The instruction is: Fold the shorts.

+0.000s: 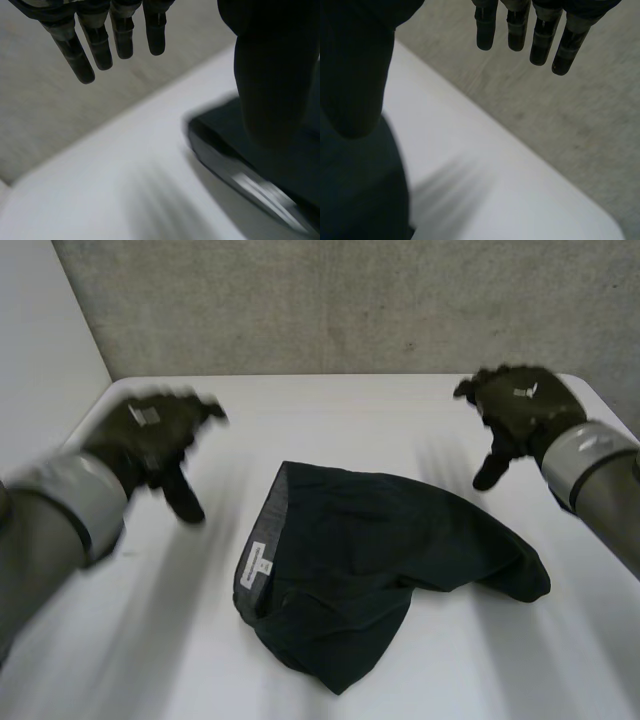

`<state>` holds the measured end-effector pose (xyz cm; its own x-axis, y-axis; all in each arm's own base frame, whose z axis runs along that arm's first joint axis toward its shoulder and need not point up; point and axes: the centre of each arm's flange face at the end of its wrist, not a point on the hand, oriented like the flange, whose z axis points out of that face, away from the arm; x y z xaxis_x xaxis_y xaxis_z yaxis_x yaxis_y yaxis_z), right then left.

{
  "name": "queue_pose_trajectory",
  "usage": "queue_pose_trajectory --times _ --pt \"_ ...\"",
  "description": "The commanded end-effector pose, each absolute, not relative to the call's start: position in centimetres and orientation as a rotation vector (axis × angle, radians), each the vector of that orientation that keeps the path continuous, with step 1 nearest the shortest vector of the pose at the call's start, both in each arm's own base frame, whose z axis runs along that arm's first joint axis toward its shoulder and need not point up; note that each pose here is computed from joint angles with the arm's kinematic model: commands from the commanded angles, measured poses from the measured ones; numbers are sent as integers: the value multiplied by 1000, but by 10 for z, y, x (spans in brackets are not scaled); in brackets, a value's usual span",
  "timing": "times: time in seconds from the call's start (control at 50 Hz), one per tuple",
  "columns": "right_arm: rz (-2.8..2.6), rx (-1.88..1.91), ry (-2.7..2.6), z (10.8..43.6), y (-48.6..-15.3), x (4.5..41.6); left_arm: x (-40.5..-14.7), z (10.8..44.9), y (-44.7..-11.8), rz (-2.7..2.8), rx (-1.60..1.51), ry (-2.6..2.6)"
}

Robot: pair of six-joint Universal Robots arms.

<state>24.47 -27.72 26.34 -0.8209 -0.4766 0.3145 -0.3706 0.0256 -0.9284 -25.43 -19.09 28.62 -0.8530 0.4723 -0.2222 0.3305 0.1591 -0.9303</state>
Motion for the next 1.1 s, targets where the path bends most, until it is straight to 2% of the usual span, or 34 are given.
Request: queue_pose_trajectory --times 0.02,0.18,0.26,0.32,0.4,0.44,0.5,0.56,0.6,0.62,0.68,0.72,0.76,0.78,0.82,0.84,0.92,1.0,1.06,1.1 --pt "-1829 -929 2243 224 -272 229 -253 223 -143 1533 -1011 -2368" --pt "-1877 -888 2243 201 -270 212 -253 189 -130 1474 -1047 -2350" --pt "-1883 -884 2246 197 -269 212 -257 174 -140 1472 -1033 -2378" --pt "-1884 -891 2237 198 -266 214 -253 177 -164 1594 -937 -2422" --pt "-1881 -897 2235 195 -264 214 -226 208 -224 1963 -620 -2478" --pt "-1879 -897 2236 193 -263 214 -199 246 -266 2243 -381 -2418" --pt "-1875 -901 2233 191 -262 215 -164 289 -303 2528 -232 -2327" --pt "-1875 -901 2233 191 -261 215 -152 315 -317 2680 -195 -2243" --pt "-1872 -904 2236 190 -261 215 -166 331 -319 2717 -253 -2113" --pt "-1871 -902 2240 189 -261 215 -182 335 -313 2702 -312 -2038" --pt "-1865 -904 2242 188 -259 215 -204 335 -303 2665 -395 -1963" --pt "-1867 -904 2241 188 -259 215 -229 330 -293 2618 -462 -1906" --pt "-1874 -901 2240 188 -260 215 -247 324 -285 2579 -511 -1869" --pt "-1878 -901 2237 188 -260 215 -273 316 -269 2522 -586 -1811" --pt "-1875 -900 2241 185 -259 214 -296 309 -253 2472 -652 -1755" --pt "-1875 -900 2241 185 -259 214 -323 298 -235 2410 -728 -1695" --pt "-1884 -891 2246 185 -260 213 -375 262 -198 2262 -890 -1619" --pt "-1910 -870 2262 186 -263 210 -404 218 -176 2136 -1032 -1642" --pt "-1933 -848 2278 187 -265 207 -418 196 -158 2068 -1108 -1637" --pt "-1941 -841 2284 187 -266 206 -421 194 -150 2059 -1120 -1629"
